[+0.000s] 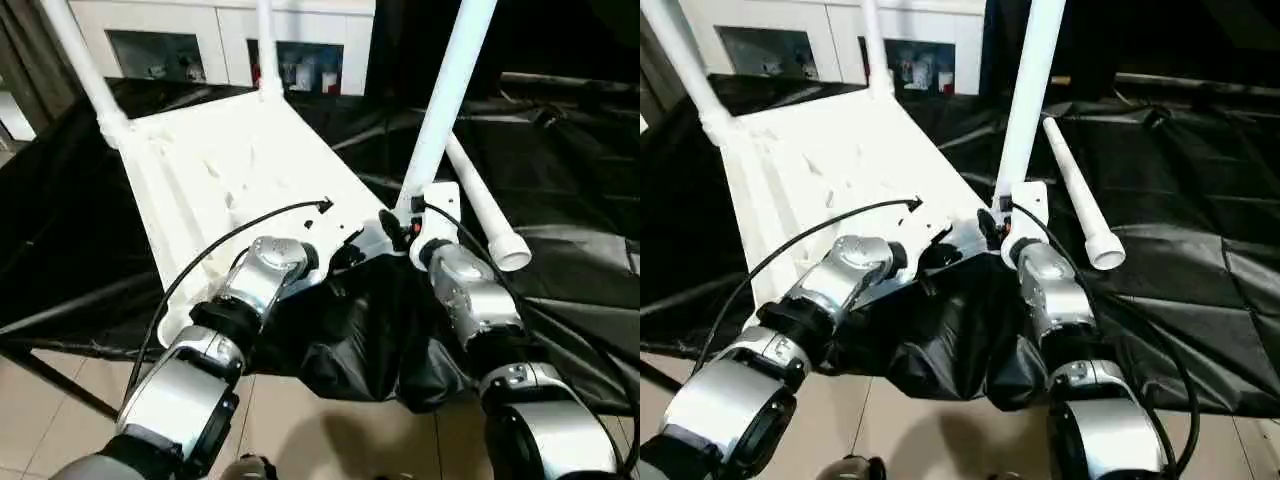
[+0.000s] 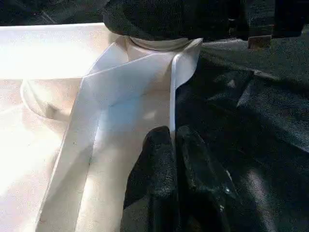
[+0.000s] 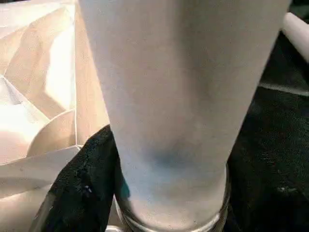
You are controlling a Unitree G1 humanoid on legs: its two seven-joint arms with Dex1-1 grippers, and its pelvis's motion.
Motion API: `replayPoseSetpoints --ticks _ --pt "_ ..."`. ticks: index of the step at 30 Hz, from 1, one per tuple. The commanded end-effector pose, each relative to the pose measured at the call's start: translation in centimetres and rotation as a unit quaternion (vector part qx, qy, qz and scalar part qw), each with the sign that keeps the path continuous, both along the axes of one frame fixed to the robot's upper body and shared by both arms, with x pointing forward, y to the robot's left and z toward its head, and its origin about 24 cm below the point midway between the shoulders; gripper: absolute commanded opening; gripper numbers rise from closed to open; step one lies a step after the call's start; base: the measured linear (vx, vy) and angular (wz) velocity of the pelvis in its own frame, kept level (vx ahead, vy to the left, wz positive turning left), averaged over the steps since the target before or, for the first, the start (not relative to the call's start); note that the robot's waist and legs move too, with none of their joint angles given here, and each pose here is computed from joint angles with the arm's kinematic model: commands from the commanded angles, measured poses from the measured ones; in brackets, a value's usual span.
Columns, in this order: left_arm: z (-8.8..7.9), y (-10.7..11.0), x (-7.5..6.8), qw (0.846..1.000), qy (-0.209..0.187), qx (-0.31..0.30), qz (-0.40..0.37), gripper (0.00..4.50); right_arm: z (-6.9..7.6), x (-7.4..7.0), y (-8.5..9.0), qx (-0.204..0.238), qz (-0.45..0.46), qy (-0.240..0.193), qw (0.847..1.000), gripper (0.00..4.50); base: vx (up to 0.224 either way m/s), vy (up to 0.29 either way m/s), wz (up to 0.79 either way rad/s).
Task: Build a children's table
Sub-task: Rotate leg to tighten
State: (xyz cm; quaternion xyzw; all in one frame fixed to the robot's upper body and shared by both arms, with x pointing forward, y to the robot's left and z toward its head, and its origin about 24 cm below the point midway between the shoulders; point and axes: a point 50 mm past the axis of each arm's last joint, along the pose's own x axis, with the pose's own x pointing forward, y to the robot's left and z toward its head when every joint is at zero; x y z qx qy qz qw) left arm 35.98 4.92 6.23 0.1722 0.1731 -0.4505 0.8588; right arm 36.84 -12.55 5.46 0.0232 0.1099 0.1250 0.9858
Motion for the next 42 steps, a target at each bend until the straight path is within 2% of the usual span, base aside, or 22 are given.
replayPoseSetpoints --ticks 1,3,9,10,13,19,25,26,28,32,34,35,37,39,42 --pt "0.6 -0.5 0.0 0.999 -0.021 -0.026 -0.011 0.0 -2.1 -1.3 3.0 0.021 0.08 0.041 0.996 3.28 0.0 0.0 0.0" --pt "0.5 -0.3 -0.2 0.999 -0.023 -0.026 -0.026 0.0 -1.8 -1.2 2.9 0.017 0.097 0.033 0.995 3.51 0.0 0.0 0.0" --pt "-0.2 0.9 -1.0 0.997 -0.022 -0.022 -0.076 0.0 -1.0 -1.3 2.1 -0.012 0.181 0.018 0.983 3.51 0.0 0.0 0.0" --pt "-0.5 1.5 -1.6 0.994 -0.01 -0.022 -0.108 0.0 -0.6 -1.7 1.6 -0.032 0.241 0.01 0.97 3.51 0.0 0.0 0.0" --pt "-0.7 2.3 -2.3 0.989 -0.002 -0.011 -0.146 0.0 -0.1 -2.5 1.0 -0.055 0.316 0.003 0.947 3.51 0.0 0.0 0.0" --pt "-0.4 4.3 -3.5 0.975 0.017 -0.015 -0.222 0.0 0.9 -3.5 -1.0 -0.07 0.403 0.013 0.912 3.51 0.0 0.0 0.0" --pt "-0.1 5.6 -3.5 0.973 0.019 -0.001 -0.231 0.0 1.1 -3.8 -1.3 -0.071 0.42 0.019 0.905 3.51 0.0 0.0 0.0" --pt "-0.1 5.8 -3.5 0.973 0.019 0.001 -0.231 0.0 1.1 -3.8 -1.2 -0.068 0.424 0.02 0.903 3.26 0.0 0.0 0.0" --pt "0.0 6.0 -3.6 0.972 0.02 0.0 -0.232 0.0 1.0 -4.0 -0.9 -0.057 0.432 0.024 0.9 3.19 0.0 0.0 0.0" --pt "0.0 5.9 -3.6 0.974 0.021 -0.008 -0.227 0.0 0.8 -4.2 -0.6 -0.047 0.433 0.027 0.9 2.83 0.0 0.0 0.0" --pt "-0.1 5.6 -3.5 0.977 0.021 -0.011 -0.214 0.0 0.4 -4.3 -0.4 -0.039 0.422 0.029 0.905 2.8 0.0 0.0 0.0" --pt "-0.3 5.4 -3.2 0.982 0.019 -0.007 -0.19 0.0 -0.2 -4.1 -0.2 -0.04 0.387 0.032 0.921 2.76 0.0 0.0 0.0" --pt "-0.4 5.2 -2.9 0.986 0.018 -0.007 -0.166 0.0 -0.7 -3.8 -0.2 -0.042 0.351 0.036 0.935 2.74 0.0 0.0 0.0" --pt "-0.5 4.6 -2.0 0.994 0.012 -0.013 -0.111 0.0 -1.7 -3.2 -0.1 -0.034 0.265 0.049 0.962 2.73 0.0 0.0 0.0" --pt "-0.5 3.8 -1.2 0.998 0.009 -0.013 -0.055 0.0 -2.4 -2.6 -0.2 -0.023 0.176 0.06 0.982 2.73 0.0 0.0 0.0"
